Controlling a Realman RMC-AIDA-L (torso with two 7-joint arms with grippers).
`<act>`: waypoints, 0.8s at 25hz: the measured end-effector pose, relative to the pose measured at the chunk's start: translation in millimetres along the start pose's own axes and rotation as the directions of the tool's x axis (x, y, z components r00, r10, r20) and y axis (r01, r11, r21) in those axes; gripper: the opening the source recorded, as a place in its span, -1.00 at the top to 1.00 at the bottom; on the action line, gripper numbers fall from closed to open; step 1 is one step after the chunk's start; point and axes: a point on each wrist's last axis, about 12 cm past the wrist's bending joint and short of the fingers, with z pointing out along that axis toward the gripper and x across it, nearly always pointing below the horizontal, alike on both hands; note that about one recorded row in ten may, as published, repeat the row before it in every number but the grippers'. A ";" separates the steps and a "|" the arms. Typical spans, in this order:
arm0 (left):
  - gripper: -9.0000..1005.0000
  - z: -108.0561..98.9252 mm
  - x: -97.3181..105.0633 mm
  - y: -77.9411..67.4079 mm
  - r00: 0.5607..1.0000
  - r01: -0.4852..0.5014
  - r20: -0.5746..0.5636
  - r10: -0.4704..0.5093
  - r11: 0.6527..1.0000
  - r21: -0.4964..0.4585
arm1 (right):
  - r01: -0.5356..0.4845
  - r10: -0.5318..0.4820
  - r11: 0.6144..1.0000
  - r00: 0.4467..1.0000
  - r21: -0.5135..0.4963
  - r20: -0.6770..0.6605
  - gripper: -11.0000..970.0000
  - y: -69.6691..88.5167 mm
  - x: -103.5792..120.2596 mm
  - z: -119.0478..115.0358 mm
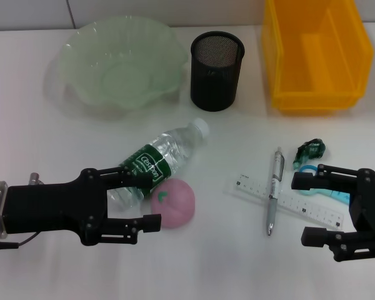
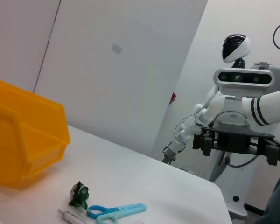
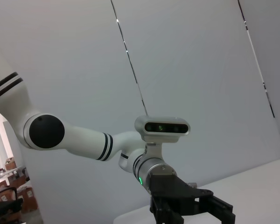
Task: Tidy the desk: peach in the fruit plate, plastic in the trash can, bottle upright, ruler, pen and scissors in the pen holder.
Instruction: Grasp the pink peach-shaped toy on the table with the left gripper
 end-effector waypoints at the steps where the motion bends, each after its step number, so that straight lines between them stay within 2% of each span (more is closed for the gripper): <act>1: -0.65 0.1 0.0 0.0 1.000 0.000 0.000 0.000 1.000 0.000 | 0.000 0.000 1.000 1.000 0.001 0.001 -0.71 0.0 0.0 -0.1; 14: -0.64 0.1 -1.7 0.1 1.000 -0.003 0.001 0.003 1.000 0.002 | -0.002 0.002 1.000 1.000 0.008 0.005 -0.68 0.7 0.7 -1.3; 19: -0.64 -1.2 -8.3 2.2 1.000 -0.005 -0.010 0.005 1.000 -0.004 | -0.001 0.000 0.998 1.000 0.066 0.023 -0.67 2.7 1.2 -14.1; 20: -0.63 0.9 -45.9 12.6 0.995 -0.046 -0.085 0.044 0.999 -0.019 | -0.002 -0.001 0.996 1.000 0.084 0.028 -0.67 3.6 1.7 -18.0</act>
